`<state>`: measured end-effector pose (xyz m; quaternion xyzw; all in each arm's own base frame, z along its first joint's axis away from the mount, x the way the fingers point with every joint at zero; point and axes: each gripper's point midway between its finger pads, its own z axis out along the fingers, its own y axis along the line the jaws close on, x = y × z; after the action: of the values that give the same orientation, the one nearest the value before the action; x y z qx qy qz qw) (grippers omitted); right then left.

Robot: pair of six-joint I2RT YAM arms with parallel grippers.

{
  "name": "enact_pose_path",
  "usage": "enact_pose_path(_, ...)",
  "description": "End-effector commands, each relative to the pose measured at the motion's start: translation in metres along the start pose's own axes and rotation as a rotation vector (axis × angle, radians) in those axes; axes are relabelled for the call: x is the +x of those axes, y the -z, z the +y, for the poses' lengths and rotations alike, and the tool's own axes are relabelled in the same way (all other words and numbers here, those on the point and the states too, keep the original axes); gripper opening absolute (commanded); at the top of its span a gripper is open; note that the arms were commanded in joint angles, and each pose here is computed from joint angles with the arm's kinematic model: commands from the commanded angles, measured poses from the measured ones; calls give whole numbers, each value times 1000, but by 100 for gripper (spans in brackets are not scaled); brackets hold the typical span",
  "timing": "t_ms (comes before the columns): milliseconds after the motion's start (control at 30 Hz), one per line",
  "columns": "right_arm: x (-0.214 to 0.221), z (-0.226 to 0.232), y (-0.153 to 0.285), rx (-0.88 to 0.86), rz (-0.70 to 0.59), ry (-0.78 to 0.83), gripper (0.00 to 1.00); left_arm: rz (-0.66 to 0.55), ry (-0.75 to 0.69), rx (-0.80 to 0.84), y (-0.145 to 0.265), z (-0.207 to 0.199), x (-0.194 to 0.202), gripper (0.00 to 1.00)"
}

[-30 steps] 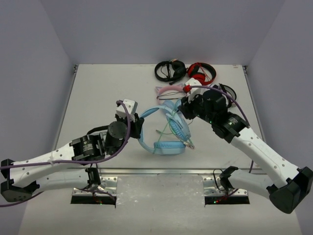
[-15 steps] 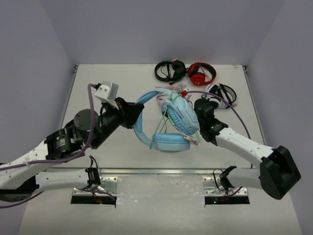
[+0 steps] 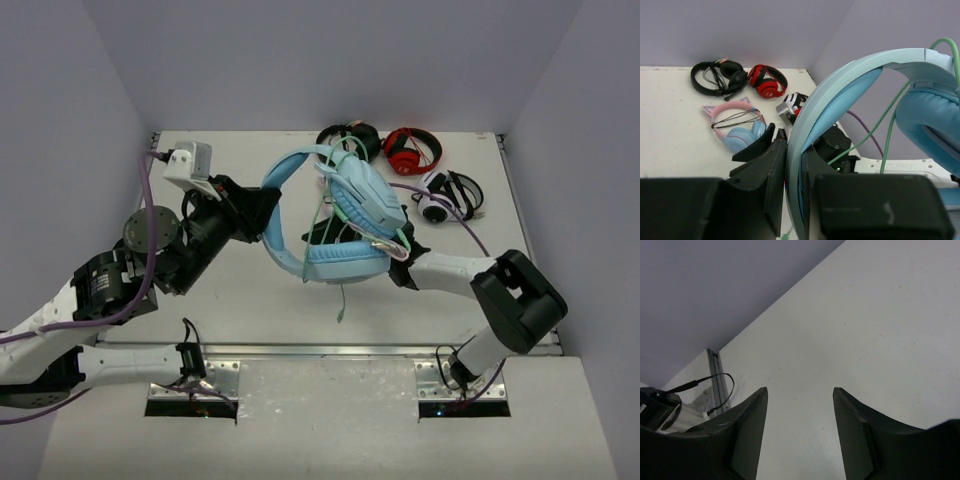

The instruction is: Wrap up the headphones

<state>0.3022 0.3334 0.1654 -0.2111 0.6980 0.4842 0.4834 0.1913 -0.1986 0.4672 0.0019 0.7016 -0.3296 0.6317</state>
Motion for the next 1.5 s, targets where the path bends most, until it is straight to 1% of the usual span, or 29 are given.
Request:
enact_pose_path(0,-26,17,9,-21,-107,15,57,-97,128,-9,5,-6,-35,0)
enact_pose_path(33,-39,18,17,12,-142,31,58,-94,130,-11,5,-5,-33,0)
enact_pose_path(67,-38,7,22,86,-139,30,59,-89,131,-9,4,-5,-31,0)
enact_pose_path(100,-40,3,26,120,-135,41,61,-86,130,-6,4,-5,-29,0)
enact_pose_path(133,-53,9,33,130,-158,61,64,-77,125,-9,4,-4,-25,0)
enact_pose_path(167,-51,10,38,139,-137,69,71,-78,131,-8,5,-3,-25,0)
enact_pose_path(200,-50,11,43,146,-134,84,79,-73,129,-6,5,-2,-21,0)
enact_pose_path(233,-60,18,52,146,-158,100,85,-72,132,-4,6,-2,-20,0)
enact_pose_path(267,-54,14,58,174,-141,108,87,-74,141,9,8,-3,-22,0)
enact_pose_path(367,-61,17,78,215,-165,141,91,-66,146,24,10,-3,-18,0)
enact_pose_path(433,-60,14,87,251,-160,151,91,-59,146,34,11,-4,-17,0)
enact_pose_path(500,-73,13,100,303,-199,158,92,-48,141,44,12,-5,-15,0)
enact_pose_path(533,-71,12,103,317,-187,162,96,-42,140,56,12,-8,-14,0)
enact_pose_path(567,-78,18,107,312,-208,166,99,-38,141,61,12,-8,-14,0)
enact_pose_path(600,-81,13,112,347,-221,166,99,-35,139,67,13,-9,-13,0)
enact_pose_path(633,-75,4,116,400,-194,142,99,-27,135,81,13,-12,-12,0)
enact_pose_path(700,-88,-11,128,533,-228,111,99,-21,135,99,14,-16,-12,0)
enact_pose_path(733,-79,-20,133,589,-192,93,99,-19,137,110,15,-17,-13,0)
enact_pose_path(867,-82,-35,148,716,-206,53,99,-10,133,123,16,-19,-10,1)
enact_pose_path(900,-78,-37,151,734,-191,42,99,-8,133,130,16,-20,-10,0)
enact_pose_path(1000,-80,-24,146,660,-175,51,99,-11,135,102,16,-14,-9,0)
enact_pose_path(1033,-86,3,138,510,-179,82,99,-11,143,96,17,-13,-9,0)
enact_pose_path(1067,-76,11,136,432,-159,146,99,-12,145,86,17,-11,-9,1)
enact_pose_path(1100,-92,35,138,322,-227,218,99,-22,154,60,17,-6,-12,0)
enact_pose_path(1133,-80,47,136,235,-198,238,99,-26,155,43,16,-3,-13,0)
enact_pose_path(1233,-75,57,143,190,-177,293,99,-32,154,-1,17,4,-16,0)
enact_pose_path(1333,-58,82,145,28,-135,362,99,-32,150,-33,16,10,-15,0)
enact_pose_path(1367,-49,93,145,-48,-101,369,98,-38,154,-35,18,11,-18,0)
enact_pose_path(1467,-33,87,138,-57,-37,343,97,-39,160,-24,19,9,-19,0)
